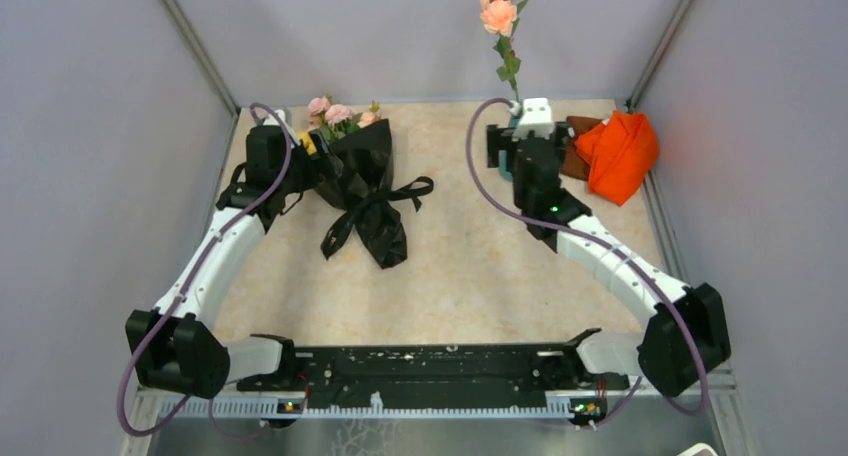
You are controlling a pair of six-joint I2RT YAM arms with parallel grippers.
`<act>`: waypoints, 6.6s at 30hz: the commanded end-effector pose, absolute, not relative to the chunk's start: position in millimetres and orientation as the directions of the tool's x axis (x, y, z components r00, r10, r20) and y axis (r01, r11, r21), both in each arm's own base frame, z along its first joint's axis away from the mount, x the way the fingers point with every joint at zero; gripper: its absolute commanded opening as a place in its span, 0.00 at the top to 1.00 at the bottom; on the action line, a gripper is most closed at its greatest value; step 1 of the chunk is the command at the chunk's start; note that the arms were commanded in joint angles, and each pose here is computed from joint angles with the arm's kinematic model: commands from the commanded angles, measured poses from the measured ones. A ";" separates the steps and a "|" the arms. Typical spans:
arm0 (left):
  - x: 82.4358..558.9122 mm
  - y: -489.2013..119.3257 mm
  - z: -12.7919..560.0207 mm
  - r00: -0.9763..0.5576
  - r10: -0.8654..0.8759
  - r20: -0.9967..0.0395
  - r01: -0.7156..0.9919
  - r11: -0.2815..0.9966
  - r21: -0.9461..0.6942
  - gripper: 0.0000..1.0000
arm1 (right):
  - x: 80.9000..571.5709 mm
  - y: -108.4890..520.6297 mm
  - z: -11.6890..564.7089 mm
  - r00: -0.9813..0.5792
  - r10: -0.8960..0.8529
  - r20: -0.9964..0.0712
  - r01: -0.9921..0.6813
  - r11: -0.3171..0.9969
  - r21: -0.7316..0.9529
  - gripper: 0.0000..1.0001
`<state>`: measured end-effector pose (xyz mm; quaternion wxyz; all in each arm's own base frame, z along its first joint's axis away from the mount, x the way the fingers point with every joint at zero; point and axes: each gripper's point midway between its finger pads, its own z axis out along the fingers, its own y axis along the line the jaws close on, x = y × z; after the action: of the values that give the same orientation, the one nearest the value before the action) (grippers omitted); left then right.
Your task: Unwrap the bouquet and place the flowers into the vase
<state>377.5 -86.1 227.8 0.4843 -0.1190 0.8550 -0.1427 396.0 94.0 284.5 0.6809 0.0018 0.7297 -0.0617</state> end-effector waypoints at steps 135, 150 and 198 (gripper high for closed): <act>446.3 -179.9 37.2 -0.631 -0.449 -0.632 -0.168 0.875 -0.454 0.01 | 363.9 258.2 241.5 -0.365 -0.118 -0.924 -0.336 0.942 0.012 1.00; 427.3 -158.0 29.8 -0.627 -0.479 -0.614 -0.207 0.863 -0.461 0.01 | 341.9 116.7 333.5 -0.211 0.021 -0.977 -0.065 0.997 0.035 1.00; 321.0 -133.6 93.1 -0.506 -0.231 -0.831 -0.119 0.973 -0.197 0.09 | 342.6 263.7 176.8 -0.500 -0.089 -0.861 -0.418 0.896 0.151 0.42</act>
<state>325.8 -166.4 88.8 0.4575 -0.0455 0.8812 -0.1097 330.1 236.2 151.9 0.4492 -0.1512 0.8706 0.1322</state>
